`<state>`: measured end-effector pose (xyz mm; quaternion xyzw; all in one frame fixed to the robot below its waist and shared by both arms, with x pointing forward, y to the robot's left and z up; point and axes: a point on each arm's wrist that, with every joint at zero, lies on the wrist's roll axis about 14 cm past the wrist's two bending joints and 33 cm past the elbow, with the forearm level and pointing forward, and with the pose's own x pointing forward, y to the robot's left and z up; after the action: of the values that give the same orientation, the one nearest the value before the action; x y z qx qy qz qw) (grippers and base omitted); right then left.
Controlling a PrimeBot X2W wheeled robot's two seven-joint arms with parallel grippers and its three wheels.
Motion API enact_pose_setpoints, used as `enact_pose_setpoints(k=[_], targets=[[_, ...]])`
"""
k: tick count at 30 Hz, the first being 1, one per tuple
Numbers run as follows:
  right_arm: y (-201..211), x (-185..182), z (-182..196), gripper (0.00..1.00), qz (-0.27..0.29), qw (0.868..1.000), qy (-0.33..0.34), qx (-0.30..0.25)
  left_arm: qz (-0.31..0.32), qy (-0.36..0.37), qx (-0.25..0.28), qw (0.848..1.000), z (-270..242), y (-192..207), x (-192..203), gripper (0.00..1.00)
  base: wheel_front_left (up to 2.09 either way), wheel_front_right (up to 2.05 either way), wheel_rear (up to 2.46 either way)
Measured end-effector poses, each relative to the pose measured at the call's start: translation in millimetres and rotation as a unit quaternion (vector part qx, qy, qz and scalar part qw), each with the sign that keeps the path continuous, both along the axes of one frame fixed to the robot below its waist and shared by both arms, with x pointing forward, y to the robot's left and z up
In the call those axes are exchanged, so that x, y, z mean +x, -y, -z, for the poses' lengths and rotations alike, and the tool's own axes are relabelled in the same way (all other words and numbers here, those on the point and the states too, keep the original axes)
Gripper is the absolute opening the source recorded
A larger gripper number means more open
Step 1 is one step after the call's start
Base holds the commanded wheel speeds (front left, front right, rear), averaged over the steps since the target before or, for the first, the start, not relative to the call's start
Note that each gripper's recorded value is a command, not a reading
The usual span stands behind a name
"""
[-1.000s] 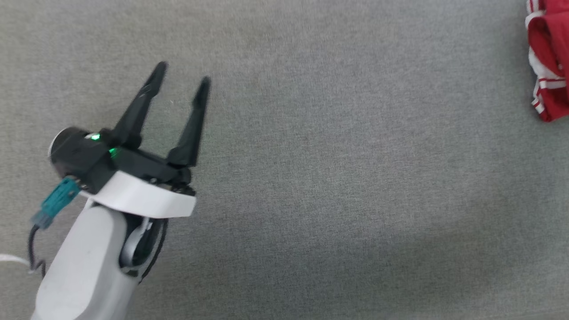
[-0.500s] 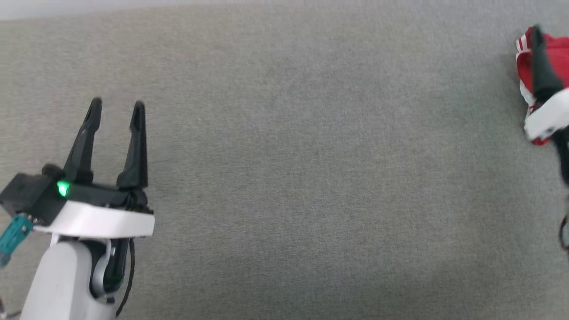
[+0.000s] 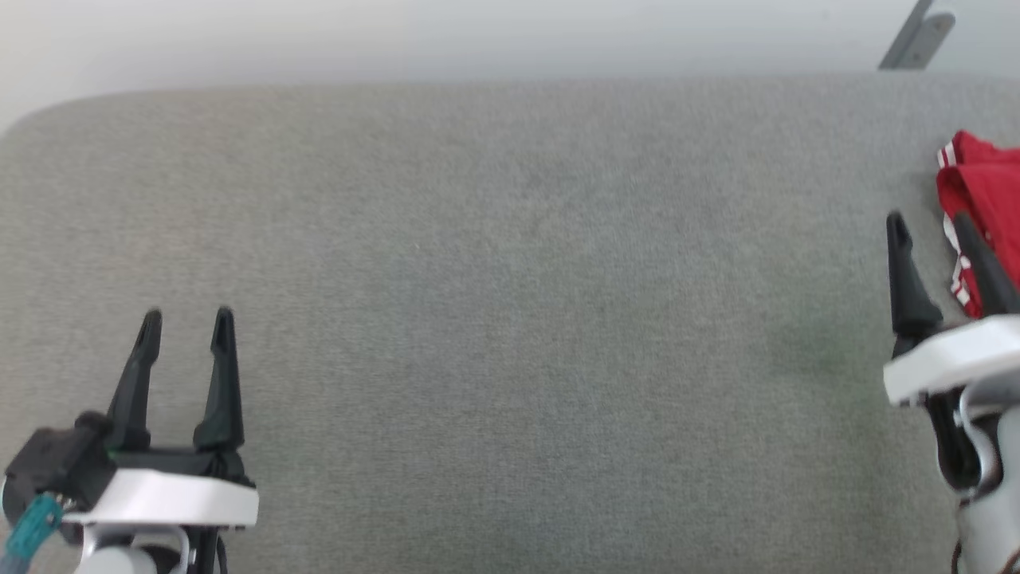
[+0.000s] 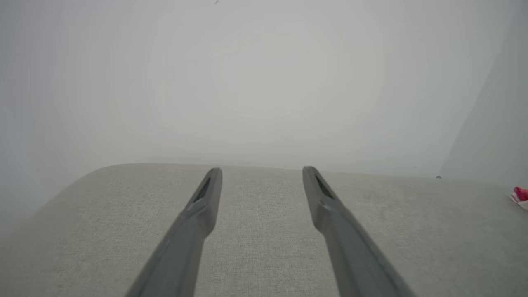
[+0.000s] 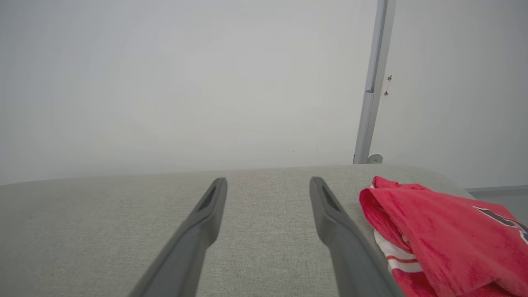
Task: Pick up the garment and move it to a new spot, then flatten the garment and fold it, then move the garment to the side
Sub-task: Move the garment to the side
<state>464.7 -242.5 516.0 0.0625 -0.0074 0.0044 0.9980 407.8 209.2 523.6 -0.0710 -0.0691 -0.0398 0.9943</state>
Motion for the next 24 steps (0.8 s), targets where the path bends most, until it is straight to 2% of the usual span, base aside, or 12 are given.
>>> enact_pose_setpoints(k=[15, 24], targets=[[-17.2, -70.3, 11.7, 1.0, -0.003, 0.999, 0.014, 0.029, -0.046, 0.005, -0.008, 0.999, -6.5, -22.6, -70.0, 1.0, 0.0, 0.0, 0.0], [-17.4, -98.8, 13.7, 1.0, 0.007, 0.999, 0.024, 0.043, -0.046, 0.003, -0.018, 0.999, -4.4, -18.5, -83.9, 1.0, 0.0, 0.0, 0.0]])
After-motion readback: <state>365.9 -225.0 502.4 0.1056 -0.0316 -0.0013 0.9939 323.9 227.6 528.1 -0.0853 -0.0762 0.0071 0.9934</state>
